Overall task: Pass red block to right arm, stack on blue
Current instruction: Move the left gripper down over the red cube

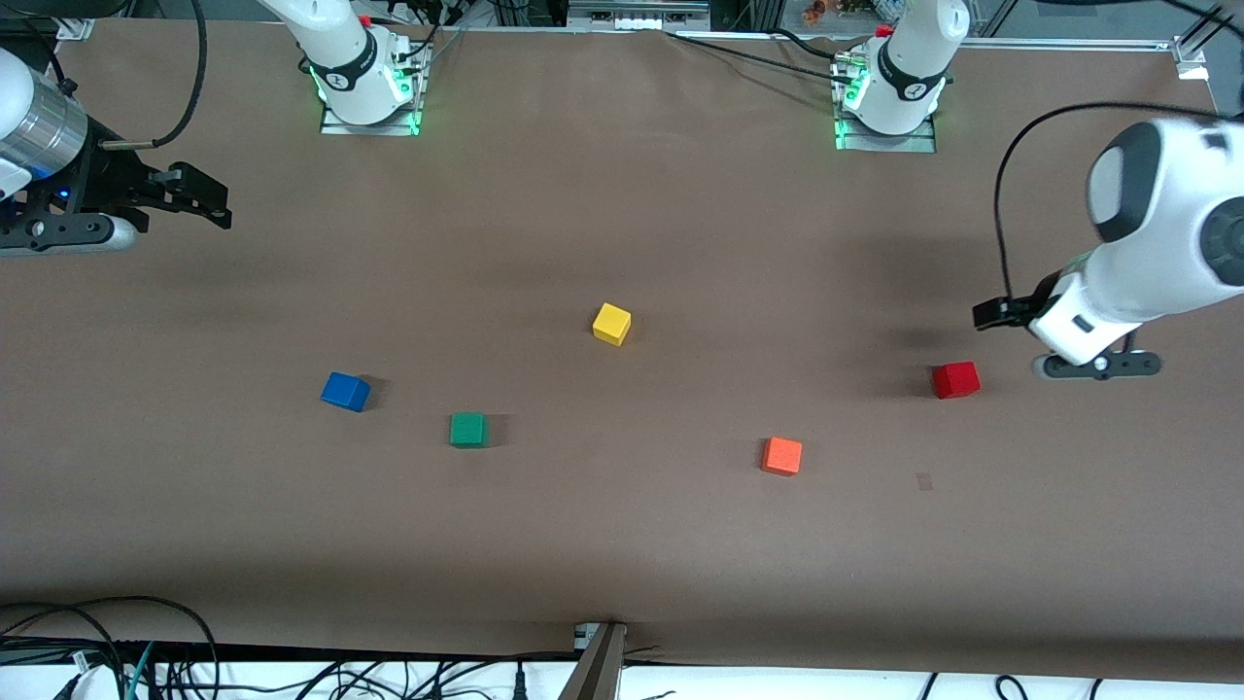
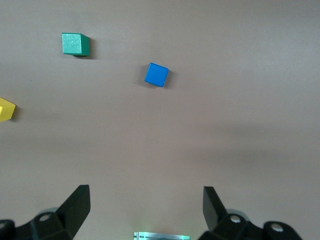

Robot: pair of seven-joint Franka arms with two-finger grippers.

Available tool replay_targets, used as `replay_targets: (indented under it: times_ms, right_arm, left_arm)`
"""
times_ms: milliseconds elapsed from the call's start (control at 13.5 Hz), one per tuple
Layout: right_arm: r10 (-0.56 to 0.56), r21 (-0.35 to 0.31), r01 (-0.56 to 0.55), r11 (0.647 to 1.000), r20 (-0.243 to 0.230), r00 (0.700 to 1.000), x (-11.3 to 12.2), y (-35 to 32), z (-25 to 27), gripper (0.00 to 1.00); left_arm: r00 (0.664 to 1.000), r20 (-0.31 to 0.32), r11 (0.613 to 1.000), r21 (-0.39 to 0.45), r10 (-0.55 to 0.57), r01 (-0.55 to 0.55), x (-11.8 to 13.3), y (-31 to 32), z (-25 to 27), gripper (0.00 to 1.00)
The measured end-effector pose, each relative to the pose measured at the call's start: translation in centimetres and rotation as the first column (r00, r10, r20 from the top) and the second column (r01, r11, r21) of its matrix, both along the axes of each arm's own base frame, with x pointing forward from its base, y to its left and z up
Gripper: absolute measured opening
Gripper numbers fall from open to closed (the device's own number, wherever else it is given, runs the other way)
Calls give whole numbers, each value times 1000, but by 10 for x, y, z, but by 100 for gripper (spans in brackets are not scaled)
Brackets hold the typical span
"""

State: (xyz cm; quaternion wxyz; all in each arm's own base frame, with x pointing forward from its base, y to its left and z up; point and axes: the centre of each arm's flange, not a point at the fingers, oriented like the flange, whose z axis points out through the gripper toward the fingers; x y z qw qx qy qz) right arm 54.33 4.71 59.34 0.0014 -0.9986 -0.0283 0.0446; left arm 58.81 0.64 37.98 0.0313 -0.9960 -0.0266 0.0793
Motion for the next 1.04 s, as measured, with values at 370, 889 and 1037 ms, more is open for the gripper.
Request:
replay_targets:
  times_ms: [370, 889, 1037]
  right_arm:
    - [0, 0, 0, 1000, 0, 1000, 0, 0, 0, 100]
    - [0, 0, 0, 1000, 0, 1000, 0, 0, 0, 100]
    - [0, 0, 0, 1000, 0, 1000, 0, 0, 0, 100]
  left_arm:
    - [998, 14, 998, -22, 60, -60, 4, 39, -112, 100]
    - [996, 28, 996, -36, 81, -80, 9, 40, -182, 100]
    - [996, 28, 996, -37, 81, -80, 9, 40, -184, 100]
